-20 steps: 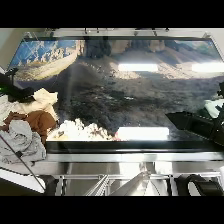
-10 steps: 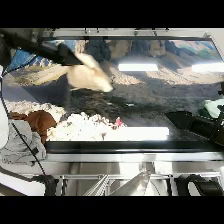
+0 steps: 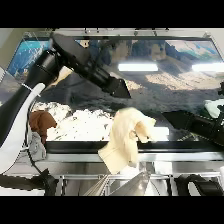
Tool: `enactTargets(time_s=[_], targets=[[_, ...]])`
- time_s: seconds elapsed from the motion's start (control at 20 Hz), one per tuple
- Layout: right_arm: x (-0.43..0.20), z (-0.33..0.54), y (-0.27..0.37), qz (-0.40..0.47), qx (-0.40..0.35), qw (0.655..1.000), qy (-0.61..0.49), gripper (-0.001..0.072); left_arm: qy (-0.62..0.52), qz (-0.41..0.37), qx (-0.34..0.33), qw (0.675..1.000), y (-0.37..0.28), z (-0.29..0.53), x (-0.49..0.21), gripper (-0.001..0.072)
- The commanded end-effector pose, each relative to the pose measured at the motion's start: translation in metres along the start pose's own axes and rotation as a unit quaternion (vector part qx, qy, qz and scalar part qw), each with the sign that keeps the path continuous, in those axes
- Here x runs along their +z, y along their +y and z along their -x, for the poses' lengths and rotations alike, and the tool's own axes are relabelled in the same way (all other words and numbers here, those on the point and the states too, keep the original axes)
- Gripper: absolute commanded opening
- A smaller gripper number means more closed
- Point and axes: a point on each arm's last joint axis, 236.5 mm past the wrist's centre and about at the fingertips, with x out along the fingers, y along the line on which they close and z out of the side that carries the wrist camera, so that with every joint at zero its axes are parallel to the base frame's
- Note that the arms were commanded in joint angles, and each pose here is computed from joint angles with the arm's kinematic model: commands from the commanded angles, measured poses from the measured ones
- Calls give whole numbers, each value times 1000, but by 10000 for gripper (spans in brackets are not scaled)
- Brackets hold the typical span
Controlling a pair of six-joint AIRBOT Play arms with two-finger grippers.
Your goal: Fold the shirts.
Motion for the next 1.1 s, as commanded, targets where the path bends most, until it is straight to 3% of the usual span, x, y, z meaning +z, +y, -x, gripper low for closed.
enactTargets(time_s=[0.0, 0.2, 0.4, 0.75, 0.8, 1.0, 1.05], targets=[[-3, -4, -6, -26, -6, 1000, 13, 524, 44, 44, -2, 998, 11, -4, -28, 720], [-41, -24, -63, -94, -65, 985, 129, 525, 126, 129, -42, 983, 9, 23, -93, 706], [-78, -48, -130, -138, -120, 957, 227, 524, 105, 199, -38, 974, 19, 17, -154, 706], [-119, -93, -152, -190, -75, 933, 297, 520, 63, 339, -2, 939, 66, -21, -233, 706], [-124, -99, -148, -194, -66, 930, 304, 474, 61, 350, 3, 935, 70, -26, -241, 706], [-131, -122, -120, -198, -14, 930, 309, 428, 53, 376, 17, 925, 80, -39, -258, 705], [-128, -125, -116, -200, -6, 932, 302, 319, 51, 379, 21, 924, 83, -41, -259, 705]])
